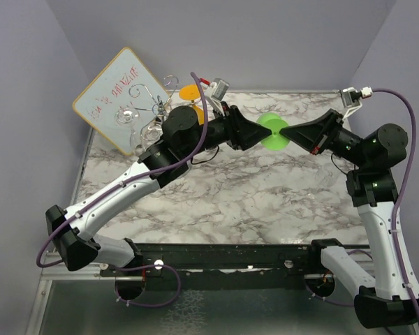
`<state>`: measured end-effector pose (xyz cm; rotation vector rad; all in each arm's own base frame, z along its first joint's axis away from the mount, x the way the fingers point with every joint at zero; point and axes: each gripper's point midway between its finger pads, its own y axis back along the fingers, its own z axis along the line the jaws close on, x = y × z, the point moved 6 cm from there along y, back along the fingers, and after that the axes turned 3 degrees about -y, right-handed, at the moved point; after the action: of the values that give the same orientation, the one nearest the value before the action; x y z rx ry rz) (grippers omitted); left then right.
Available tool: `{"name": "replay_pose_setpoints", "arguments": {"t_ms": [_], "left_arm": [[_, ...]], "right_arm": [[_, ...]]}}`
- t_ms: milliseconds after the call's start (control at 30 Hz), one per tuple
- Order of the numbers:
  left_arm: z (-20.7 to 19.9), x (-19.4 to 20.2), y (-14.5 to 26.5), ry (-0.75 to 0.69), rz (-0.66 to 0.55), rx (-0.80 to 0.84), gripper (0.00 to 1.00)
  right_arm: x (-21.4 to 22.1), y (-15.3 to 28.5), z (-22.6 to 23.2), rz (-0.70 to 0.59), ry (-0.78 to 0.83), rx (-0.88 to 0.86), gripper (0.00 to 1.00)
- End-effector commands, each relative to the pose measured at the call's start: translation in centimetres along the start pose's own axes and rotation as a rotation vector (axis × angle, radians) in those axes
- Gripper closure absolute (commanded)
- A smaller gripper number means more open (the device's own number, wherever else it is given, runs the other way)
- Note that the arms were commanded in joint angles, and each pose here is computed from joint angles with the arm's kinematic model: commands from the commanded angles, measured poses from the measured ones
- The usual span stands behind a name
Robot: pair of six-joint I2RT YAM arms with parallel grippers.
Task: Place the wine glass upside down on the wine glass rack
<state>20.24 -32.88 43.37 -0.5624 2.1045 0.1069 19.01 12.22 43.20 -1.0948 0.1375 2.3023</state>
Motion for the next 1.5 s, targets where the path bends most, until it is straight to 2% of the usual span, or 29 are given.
{"name": "replay_pose_setpoints", "arguments": {"t_ms": [0, 100, 267, 333, 367, 467, 567, 800, 933, 1167, 1333, 1467], "left_arm": [[-3.0, -0.5, 0.6, 0.014, 0.094, 0.161, 0.54], [-3.0, -0.1, 0.7, 0.003, 0.137, 0.174, 0.68], [-3.7, -0.2, 1.1, -0.015, 0.143, 0.219, 1.00], [-3.8, -0.4, 1.0, -0.024, 0.143, 0.230, 1.00], [-4.0, -0.5, 1.0, -0.030, 0.143, 0.237, 1.00], [-4.4, -1.3, 0.9, -0.060, 0.126, 0.252, 1.00], [-4.8, -3.2, 0.6, -0.108, 0.080, 0.251, 1.00], [-5.2, -7.9, -0.2, -0.189, 0.016, 0.235, 1.00], [-4.1, -10.7, -0.3, -0.239, -0.048, 0.195, 1.00], [-0.7, -16.3, 0.4, -0.241, -0.139, 0.132, 1.00], [3.5, -19.9, 2.6, -0.247, -0.209, 0.017, 1.00], [8.3, -22.2, 5.6, -0.190, -0.261, -0.087, 1.00]], "right_arm": [[0.3, 0.2, 0.5, 0.033, 0.018, -0.032, 0.99], [0.3, 0.1, 0.5, 0.038, 0.015, -0.035, 0.99], [0.3, 0.0, 0.4, 0.054, -0.005, -0.038, 0.99], [0.3, 0.1, 0.7, 0.053, -0.005, -0.043, 0.99], [0.2, 0.1, 0.8, 0.049, -0.005, -0.043, 0.95], [0.2, 0.2, 1.0, 0.032, 0.010, -0.042, 0.62], [-0.2, 0.4, 1.1, -0.037, 0.051, -0.024, 0.43], [-1.2, 0.7, 1.0, -0.157, 0.077, 0.040, 0.22], [-1.3, 0.9, 1.1, -0.180, 0.100, 0.050, 0.21], [-0.2, 1.1, 0.4, -0.171, 0.074, 0.038, 0.25], [0.2, 1.0, 0.0, -0.159, 0.062, 0.030, 0.26], [0.4, 0.8, -0.6, -0.144, 0.048, 0.034, 0.27]]}}
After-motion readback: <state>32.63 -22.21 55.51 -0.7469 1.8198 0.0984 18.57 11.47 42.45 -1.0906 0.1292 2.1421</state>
